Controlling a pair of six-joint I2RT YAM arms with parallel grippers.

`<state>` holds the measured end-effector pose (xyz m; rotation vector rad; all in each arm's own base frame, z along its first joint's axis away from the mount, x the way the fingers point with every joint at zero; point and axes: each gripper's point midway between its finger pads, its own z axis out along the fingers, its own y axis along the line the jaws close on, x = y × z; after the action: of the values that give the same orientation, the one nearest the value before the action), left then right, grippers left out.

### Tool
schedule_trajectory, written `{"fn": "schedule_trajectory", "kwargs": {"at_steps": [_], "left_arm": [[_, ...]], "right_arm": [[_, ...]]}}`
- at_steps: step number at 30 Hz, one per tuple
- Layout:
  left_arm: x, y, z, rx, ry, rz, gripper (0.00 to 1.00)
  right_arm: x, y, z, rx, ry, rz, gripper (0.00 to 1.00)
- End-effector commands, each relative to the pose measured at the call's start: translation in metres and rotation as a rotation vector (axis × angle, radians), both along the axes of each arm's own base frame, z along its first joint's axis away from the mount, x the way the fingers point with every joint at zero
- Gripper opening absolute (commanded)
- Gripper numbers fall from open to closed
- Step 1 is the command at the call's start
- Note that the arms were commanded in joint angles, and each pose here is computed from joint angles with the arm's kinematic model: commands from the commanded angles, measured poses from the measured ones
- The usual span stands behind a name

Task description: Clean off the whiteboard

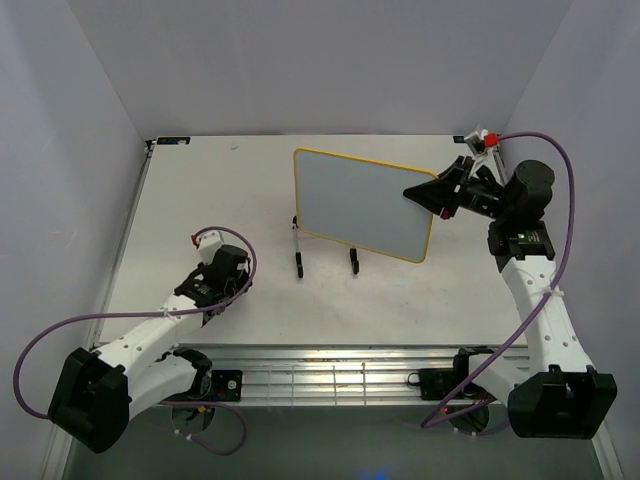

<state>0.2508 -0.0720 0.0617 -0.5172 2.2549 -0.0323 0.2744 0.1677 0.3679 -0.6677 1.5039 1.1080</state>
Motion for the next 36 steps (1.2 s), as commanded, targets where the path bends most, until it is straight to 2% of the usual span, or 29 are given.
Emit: {"fn": "schedule_trajectory", "kwargs": {"at_steps": [1, 3, 6, 7, 14, 16, 19, 21, 23, 25, 31, 33, 34, 36], "left_arm": [[0.0, -0.002, -0.006, -0.001, 0.02, -0.001, 0.58], [0.0, -0.003, -0.009, 0.001, 0.039, -0.005, 0.68], [-0.002, -0.003, -0.011, 0.004, 0.053, 0.001, 0.77], [-0.002, -0.002, -0.01, 0.003, 0.051, 0.003, 0.78], [0.0, -0.008, 0.053, -0.094, -0.096, -0.019, 0.88], [-0.004, -0.005, 0.065, -0.095, -0.108, -0.02, 0.98], [-0.007, -0.014, 0.093, -0.151, -0.18, -0.088, 0.98], [-0.011, -0.036, 0.109, -0.173, -0.203, -0.265, 0.98], [-0.014, -0.044, 0.124, -0.163, -0.207, -0.353, 0.98], [-0.021, -0.041, 0.128, -0.146, -0.194, -0.374, 0.98], [-0.033, -0.041, 0.171, -0.158, -0.378, -0.463, 0.98], [-0.034, -0.041, 0.169, -0.163, -0.396, -0.467, 0.98], [-0.035, -0.042, 0.17, -0.168, -0.408, -0.48, 0.98], [-0.038, -0.046, 0.172, -0.18, -0.423, -0.511, 0.98]], "right_arm": [[-0.014, 0.023, 0.011, -0.037, -0.199, 0.124, 0.08], [-0.017, 0.039, 0.001, -0.051, -0.21, 0.168, 0.08], [-0.014, 0.048, -0.019, -0.041, -0.186, 0.212, 0.08], [-0.012, 0.05, -0.016, -0.03, -0.231, 0.225, 0.08], [0.014, 0.062, -0.034, -0.038, -0.161, 0.287, 0.08], [0.018, 0.067, -0.038, -0.041, -0.154, 0.31, 0.08], [0.02, 0.075, -0.045, -0.043, -0.146, 0.367, 0.08], [0.022, 0.078, -0.046, -0.043, -0.145, 0.392, 0.08], [0.03, 0.081, -0.049, -0.05, -0.123, 0.411, 0.08], [0.038, 0.083, -0.053, -0.053, -0.125, 0.409, 0.08], [0.058, 0.088, -0.063, -0.059, -0.093, 0.455, 0.08], [0.064, 0.089, -0.064, -0.069, -0.114, 0.461, 0.08], [0.064, 0.09, -0.075, -0.074, -0.052, 0.483, 0.08], [0.069, 0.091, -0.077, -0.088, -0.088, 0.493, 0.08]]}}
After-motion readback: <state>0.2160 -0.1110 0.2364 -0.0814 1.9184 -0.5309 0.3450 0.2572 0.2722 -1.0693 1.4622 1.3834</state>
